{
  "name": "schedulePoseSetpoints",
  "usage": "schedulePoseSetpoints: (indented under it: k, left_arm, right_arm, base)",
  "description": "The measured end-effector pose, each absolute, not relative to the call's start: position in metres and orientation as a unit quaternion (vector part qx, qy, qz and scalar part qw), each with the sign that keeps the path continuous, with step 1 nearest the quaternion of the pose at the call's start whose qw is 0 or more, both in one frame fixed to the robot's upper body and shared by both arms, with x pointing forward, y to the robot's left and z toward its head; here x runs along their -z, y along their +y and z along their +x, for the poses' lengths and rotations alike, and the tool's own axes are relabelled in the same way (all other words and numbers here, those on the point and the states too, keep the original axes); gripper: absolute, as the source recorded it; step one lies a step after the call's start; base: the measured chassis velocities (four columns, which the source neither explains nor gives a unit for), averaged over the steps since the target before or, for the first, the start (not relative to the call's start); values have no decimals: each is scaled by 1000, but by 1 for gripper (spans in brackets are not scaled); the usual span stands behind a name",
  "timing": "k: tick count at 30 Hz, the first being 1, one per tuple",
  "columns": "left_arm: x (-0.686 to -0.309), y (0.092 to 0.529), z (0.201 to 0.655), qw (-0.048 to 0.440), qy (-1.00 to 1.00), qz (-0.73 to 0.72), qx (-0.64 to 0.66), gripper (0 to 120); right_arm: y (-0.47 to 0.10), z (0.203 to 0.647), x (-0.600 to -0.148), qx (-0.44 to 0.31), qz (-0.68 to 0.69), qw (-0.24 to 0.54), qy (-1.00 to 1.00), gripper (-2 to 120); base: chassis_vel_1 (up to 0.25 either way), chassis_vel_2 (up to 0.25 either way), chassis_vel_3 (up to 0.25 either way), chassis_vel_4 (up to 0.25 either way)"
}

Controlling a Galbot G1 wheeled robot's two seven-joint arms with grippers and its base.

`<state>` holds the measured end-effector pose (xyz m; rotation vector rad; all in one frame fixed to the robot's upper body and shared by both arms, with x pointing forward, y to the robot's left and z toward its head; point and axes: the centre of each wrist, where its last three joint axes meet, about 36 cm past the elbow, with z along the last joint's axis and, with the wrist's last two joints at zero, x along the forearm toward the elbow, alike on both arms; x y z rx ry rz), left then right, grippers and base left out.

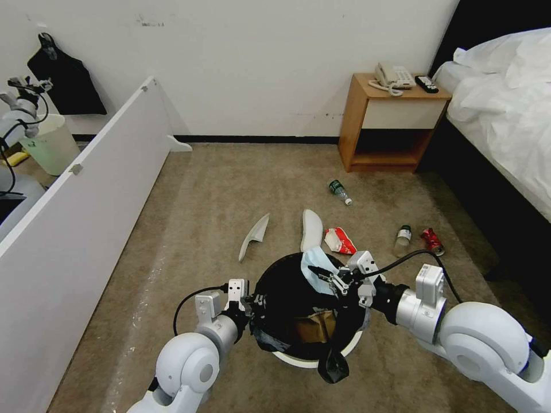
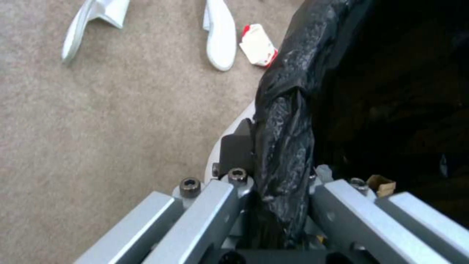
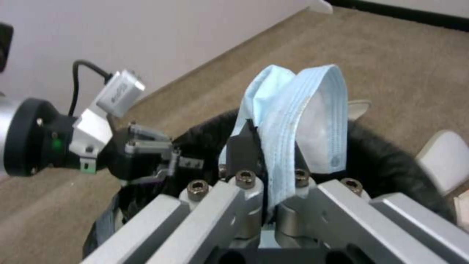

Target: Pick up the trash bin, then pick up the garbage from the floor and place it into the trash bin.

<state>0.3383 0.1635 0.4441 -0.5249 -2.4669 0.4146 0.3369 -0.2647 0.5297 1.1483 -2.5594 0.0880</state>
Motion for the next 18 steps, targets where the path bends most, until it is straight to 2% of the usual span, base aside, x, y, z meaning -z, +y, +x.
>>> schedulePoseSetpoints:
  k: [9,18]
  left_arm:
    - [-446,169,334,282,-924,-204,-158,1]
    - [-448,174,332,274,-927,-204,-155,1]
  right_arm:
    - [-263,338,-516,-28,405,177,-897,0]
    - [-266,341,-504,-29,400,192,-896,24]
  base:
    - [0,0,0,0]
    - [0,0,0,0]
